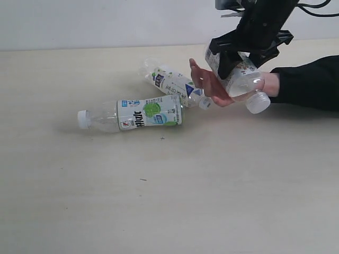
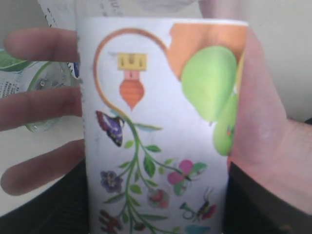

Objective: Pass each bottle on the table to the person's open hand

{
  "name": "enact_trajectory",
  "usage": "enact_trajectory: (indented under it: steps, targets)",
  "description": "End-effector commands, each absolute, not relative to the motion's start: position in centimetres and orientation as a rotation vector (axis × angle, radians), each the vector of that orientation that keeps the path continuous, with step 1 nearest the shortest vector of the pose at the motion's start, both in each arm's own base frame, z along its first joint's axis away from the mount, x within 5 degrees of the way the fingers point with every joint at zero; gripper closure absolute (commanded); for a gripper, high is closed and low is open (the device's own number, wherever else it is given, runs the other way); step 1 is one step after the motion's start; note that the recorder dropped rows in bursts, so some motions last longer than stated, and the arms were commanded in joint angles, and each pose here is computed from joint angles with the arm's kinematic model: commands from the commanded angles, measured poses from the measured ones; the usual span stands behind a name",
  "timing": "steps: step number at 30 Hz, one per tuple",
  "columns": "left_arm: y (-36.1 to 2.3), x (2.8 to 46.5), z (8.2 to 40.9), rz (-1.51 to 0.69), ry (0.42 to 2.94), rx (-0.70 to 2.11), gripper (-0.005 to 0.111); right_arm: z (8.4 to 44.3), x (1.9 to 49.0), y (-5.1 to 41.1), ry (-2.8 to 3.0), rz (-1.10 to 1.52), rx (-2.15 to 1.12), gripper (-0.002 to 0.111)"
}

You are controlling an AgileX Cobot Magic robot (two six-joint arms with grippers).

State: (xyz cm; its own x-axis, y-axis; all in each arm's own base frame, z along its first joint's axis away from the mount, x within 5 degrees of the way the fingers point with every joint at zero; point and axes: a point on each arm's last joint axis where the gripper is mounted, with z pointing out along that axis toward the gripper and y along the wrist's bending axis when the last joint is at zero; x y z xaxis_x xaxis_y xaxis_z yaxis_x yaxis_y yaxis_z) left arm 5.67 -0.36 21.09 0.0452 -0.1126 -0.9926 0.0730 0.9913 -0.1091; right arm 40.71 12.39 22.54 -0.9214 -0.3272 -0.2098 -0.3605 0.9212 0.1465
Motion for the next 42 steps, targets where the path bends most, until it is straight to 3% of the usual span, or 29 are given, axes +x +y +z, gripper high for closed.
enact_trajectory:
  steps: [1, 3, 20, 24, 27, 32, 33, 37, 42]
  targets:
    - [-0.3, 5.6, 21.1, -0.141, 1.513, -0.036, 0.107, 22.8, 40.8, 12.2, 2.896, 0.274, -0.516, 0.040]
    - [-0.3, 5.6, 21.1, -0.141, 1.513, -0.036, 0.107, 22.8, 40.8, 12.2, 2.897, 0.275, -0.512, 0.036]
    - [-0.3, 5.6, 21.1, -0.141, 1.513, -0.036, 0.107, 23.8, 41.1, 12.2, 2.836, 0.268, -0.456, 0.036]
    - [-0.3, 5.6, 21.1, -0.141, 1.513, -0.036, 0.107, 27.1, 40.6, 12.0, 2.713, 0.275, -0.434, 0.040]
    - [-0.3, 5.6, 21.1, -0.141, 1.513, -0.036, 0.107, 32.7, 38.4, 11.4, 2.559, 0.273, -0.426, 0.047]
    - [-0.3, 5.6, 21.1, -0.141, 1.513, -0.036, 0.107, 40.8, 31.2, 10.0, 2.298, 0.330, -0.470, 0.102]
    - [-0.3, 5.6, 21.1, -0.141, 1.513, -0.036, 0.107, 41.7, 29.2, 9.7, 2.232, 0.348, -0.492, 0.108]
    - [-0.3, 5.6, 21.1, -0.141, 1.513, -0.036, 0.107, 42.3, 19.5, 7.1, 1.939, 0.338, -0.448, 0.108]
    - [-0.3, 5.6, 21.1, -0.141, 1.513, -0.036, 0.107, 36.8, 10.9, 4.6, 1.855, 0.309, -0.414, 0.108]
